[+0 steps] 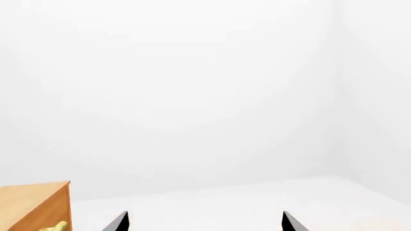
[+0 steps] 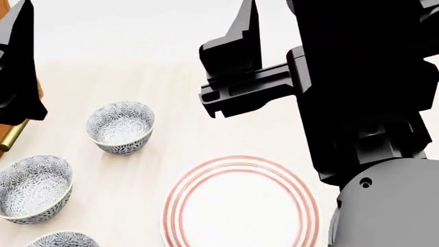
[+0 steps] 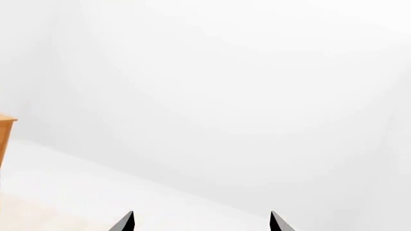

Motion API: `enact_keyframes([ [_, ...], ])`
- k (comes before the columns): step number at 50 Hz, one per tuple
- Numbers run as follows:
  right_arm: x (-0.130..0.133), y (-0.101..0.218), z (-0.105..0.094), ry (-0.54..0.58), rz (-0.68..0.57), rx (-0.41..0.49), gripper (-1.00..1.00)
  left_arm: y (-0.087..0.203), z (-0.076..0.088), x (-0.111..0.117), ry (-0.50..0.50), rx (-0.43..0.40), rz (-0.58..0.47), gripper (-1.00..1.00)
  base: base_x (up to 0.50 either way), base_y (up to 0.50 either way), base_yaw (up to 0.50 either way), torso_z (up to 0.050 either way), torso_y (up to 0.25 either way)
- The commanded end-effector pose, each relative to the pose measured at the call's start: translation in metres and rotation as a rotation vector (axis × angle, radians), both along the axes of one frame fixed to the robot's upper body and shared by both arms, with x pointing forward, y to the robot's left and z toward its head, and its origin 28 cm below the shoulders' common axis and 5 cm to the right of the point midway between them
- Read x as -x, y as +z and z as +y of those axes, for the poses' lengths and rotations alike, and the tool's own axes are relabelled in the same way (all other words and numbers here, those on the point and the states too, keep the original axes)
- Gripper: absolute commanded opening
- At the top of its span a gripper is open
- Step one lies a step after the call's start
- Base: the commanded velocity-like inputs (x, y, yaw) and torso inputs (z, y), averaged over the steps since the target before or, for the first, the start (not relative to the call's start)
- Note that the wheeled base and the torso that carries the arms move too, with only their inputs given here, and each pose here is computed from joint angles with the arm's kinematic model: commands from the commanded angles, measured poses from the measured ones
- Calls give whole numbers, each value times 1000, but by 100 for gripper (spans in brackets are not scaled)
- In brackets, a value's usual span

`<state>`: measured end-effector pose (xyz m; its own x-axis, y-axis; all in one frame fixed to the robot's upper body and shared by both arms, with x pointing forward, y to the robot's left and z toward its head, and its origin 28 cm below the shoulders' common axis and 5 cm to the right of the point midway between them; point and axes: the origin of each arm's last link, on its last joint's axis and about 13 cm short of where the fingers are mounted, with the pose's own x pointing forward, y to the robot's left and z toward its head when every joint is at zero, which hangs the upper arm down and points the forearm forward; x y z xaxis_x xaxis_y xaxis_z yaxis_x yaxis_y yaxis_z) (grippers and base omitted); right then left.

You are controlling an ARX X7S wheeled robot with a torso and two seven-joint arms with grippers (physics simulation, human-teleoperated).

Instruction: Put the bowl at the front on the plate.

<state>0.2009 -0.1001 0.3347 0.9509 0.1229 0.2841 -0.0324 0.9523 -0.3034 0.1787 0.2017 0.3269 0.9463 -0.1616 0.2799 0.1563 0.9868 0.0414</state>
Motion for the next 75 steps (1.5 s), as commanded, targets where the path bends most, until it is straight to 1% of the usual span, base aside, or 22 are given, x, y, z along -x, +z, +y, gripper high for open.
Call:
enact_keyframes([
  [1, 2, 8, -5, -11, -14, -10, 100, -10, 0, 13, -2, 19, 116, 100, 0, 0, 0, 0, 0],
  [6, 2, 11, -5, -11, -24, -14, 100, -19, -1, 13, -12, 24, 154, 100, 0, 0, 0, 0, 0],
  [8, 2, 12, -6, -11, -27, -18, 100, -24, -1, 12, -15, 25, 178, 100, 0, 0, 0, 0, 0],
  [9, 2, 13, -6, -15, -28, -18, 100, -27, -1, 11, -23, 32, 209, 100, 0, 0, 0, 0, 0],
  [10, 2, 14, -7, -14, -31, -20, 100, -29, -1, 11, -25, 21, 219, 100, 0, 0, 0, 0, 0],
  [11, 3, 14, -7, -17, -31, -17, 100, -31, -2, 11, -24, 32, 223, 100, 0, 0, 0, 0, 0],
  [19, 4, 16, -9, -23, -37, -20, 100, -50, -5, 11, -46, 34, 304, 100, 0, 0, 0, 0, 0],
  [29, 4, 16, -9, -21, -38, -23, 100, -67, -5, 9, -26, 33, 398, 100, 0, 0, 0, 0, 0],
  [32, 4, 15, -9, -20, -37, -20, 100, -73, -5, 9, -17, 15, 404, 100, 0, 0, 0, 0, 0],
  [53, 4, 14, -7, -12, -37, -17, 100, -98, -7, 11, -28, 8, 493, 100, 0, 0, 0, 0, 0],
  [63, 6, 14, -8, -19, -33, -17, 100, -112, -4, 12, -22, 2, 537, 100, 0, 0, 0, 0, 0],
  [67, 5, 15, -7, -16, -34, -14, 100, -113, -4, 13, -18, -9, 533, 100, 0, 0, 0, 0, 0],
  [75, 6, 14, -7, -15, -34, -12, 100, -122, -5, 14, -20, -17, 563, 100, 0, 0, 0, 0, 0],
])
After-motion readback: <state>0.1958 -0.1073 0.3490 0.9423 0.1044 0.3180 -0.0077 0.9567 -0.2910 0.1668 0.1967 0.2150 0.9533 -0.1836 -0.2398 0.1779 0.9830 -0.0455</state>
